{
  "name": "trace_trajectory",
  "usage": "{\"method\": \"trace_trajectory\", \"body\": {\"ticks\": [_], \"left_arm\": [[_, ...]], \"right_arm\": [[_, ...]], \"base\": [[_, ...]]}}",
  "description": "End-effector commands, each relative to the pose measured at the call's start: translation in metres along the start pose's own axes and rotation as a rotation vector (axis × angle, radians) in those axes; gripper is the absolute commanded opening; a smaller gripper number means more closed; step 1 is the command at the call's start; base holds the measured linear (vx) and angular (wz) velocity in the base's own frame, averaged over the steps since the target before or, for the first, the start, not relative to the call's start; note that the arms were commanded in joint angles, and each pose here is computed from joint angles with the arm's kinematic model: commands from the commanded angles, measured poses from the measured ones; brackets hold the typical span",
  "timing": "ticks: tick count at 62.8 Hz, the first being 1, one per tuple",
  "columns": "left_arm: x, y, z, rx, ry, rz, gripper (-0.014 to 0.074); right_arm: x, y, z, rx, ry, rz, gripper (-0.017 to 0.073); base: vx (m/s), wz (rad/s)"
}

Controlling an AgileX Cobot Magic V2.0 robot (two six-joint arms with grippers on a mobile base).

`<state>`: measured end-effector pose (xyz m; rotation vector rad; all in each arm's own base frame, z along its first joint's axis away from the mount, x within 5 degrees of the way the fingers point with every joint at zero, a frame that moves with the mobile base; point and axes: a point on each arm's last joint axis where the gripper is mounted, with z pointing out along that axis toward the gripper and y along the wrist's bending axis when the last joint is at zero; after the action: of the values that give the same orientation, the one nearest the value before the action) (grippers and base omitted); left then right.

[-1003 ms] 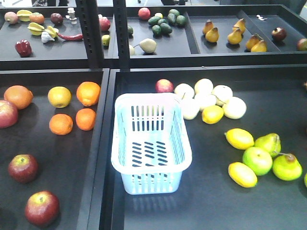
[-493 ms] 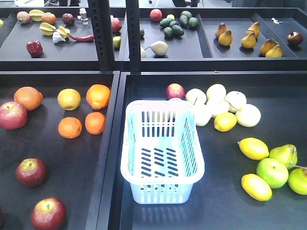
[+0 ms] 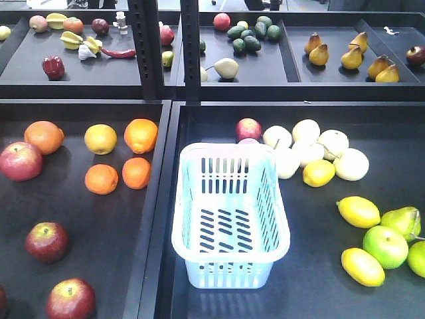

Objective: Pick three apples into basket with both arms

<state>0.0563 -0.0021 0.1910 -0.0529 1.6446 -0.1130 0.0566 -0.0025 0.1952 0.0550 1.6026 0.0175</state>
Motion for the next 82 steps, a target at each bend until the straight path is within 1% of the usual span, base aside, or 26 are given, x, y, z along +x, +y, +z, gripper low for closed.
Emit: {"method": "trace_trajectory", "body": {"ticks": [1, 60, 63, 66, 69, 70, 71, 72, 74, 75, 79, 82], "left_arm": [[-0.0162, -0.0021, -0.0031, 0.017, -0.116, -0.004, -0.0006], [-0.0170, -0.0022, -0.0033, 0.018, -0.123, -0.004, -0.0006], [-0.0176, -0.0024, -0.0033, 0.024, -0.129, -0.051, -0.0006], [-0.0181, -0.0027, -0.0034, 0.032, -0.132, -0.139, -0.0006], [-0.0187, -0.0029, -0.0035, 0.043, -0.137, -0.253, -0.0006], [-0.0189, -0.0030, -0.0035, 0.050, -0.138, -0.327, -0.0006], [-0.0190, -0.0031, -0.0035, 0.055, -0.138, -0.378, -0.0006], [-0.0190, -0.0032, -0.0035, 0.058, -0.137, -0.417, -0.0006], [-0.0190, -0.0032, -0.0035, 0.064, -0.135, -0.479, -0.0006], [-0.0188, -0.0033, -0.0035, 0.067, -0.131, -0.523, -0.0006], [-0.0186, -0.0034, -0.0035, 0.071, -0.128, -0.576, -0.0006], [-0.0187, -0.0034, -0.0035, 0.072, -0.128, -0.588, -0.0006]], "right_arm": [[-0.0019, 0.0019, -0.0004, -0.022, -0.065, -0.021, -0.0005], [-0.0019, 0.0019, -0.0004, -0.022, -0.065, -0.021, -0.0005], [-0.0019, 0.0019, -0.0004, -0.022, -0.065, -0.021, -0.0005], [-0.0019, 0.0019, -0.0004, -0.022, -0.065, -0.021, -0.0005], [-0.0019, 0.0019, -0.0004, -0.022, -0.065, -0.021, -0.0005], [-0.0019, 0.0019, -0.0004, -0.022, -0.065, -0.021, -0.0005], [-0.0019, 0.0019, -0.0004, -0.022, -0.065, -0.021, -0.0005], [-0.0019, 0.0019, -0.0004, -0.022, -0.065, -0.021, -0.0005], [-0.0019, 0.0019, -0.0004, -0.022, -0.065, -0.021, -0.0005], [-0.0019, 0.0019, -0.0004, -0.022, -0.065, -0.021, -0.0005], [-0.0019, 0.0019, -0.0004, -0.022, -0.065, -0.021, -0.0005], [-0.0019, 0.0019, -0.0004, -0.022, -0.065, -0.021, -0.0005]], "base": [[0.02, 0.03], [0.00, 0.00], [0.00, 0.00], [0.00, 0.00], [0.00, 0.00], [0.00, 0.00], [0.00, 0.00], [0.00, 0.00], [0.00, 0.00], [0.00, 0.00], [0.00, 0.00], [0.00, 0.00]]}}
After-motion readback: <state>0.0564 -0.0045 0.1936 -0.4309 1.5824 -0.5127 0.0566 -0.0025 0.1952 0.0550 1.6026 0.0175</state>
